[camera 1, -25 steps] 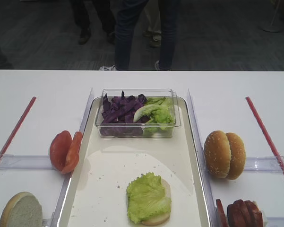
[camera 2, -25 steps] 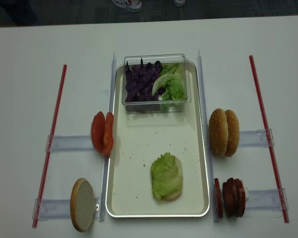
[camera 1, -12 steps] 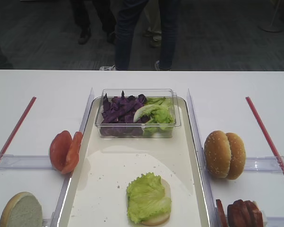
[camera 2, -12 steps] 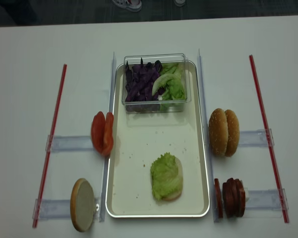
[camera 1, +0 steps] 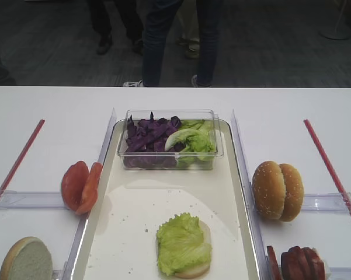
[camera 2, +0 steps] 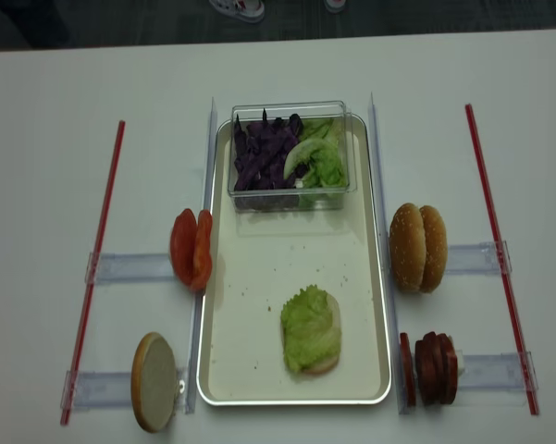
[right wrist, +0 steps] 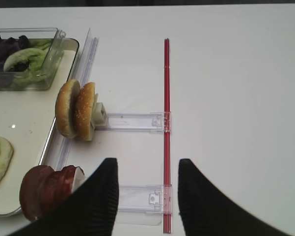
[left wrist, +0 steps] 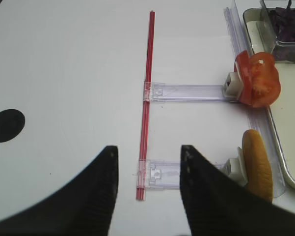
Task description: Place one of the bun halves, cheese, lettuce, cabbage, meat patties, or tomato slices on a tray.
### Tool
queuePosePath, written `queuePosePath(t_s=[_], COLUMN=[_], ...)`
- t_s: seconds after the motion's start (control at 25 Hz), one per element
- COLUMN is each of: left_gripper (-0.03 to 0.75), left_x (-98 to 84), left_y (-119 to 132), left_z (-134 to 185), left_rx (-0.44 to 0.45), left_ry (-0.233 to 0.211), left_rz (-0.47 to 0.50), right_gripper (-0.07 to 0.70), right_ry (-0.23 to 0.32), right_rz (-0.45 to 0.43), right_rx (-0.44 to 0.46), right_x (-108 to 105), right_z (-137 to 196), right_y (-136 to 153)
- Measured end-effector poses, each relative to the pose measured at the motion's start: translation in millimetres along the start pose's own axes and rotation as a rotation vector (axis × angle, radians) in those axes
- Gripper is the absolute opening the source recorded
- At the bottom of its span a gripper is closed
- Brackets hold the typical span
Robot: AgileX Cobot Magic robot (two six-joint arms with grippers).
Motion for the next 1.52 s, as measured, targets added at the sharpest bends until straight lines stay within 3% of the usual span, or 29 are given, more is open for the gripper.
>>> queuePosePath(t_s=[1.52], left_gripper=[0.288], left_x=[0.0], left_y=[0.0], left_z=[0.0], left_rx=[0.0], left_ry=[0.0], left_rz=[0.0], right_gripper=[0.328], right_ry=[0.0], right_rz=[0.006], right_rx=[-0.008], right_x=[-0.6], right_z=[0.6], right_y=[-1.3])
Point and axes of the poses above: a point on each arm's last joint axis where the gripper is mounted, y pointing out along that axis toward the gripper, x along the wrist's bending axis when the last joint is at zero, z = x × y, the point moved 5 cm from there along y, pointing out along that axis toward the gripper, and after that the axes turned 7 degrees about -y, right-handed, at the moved point
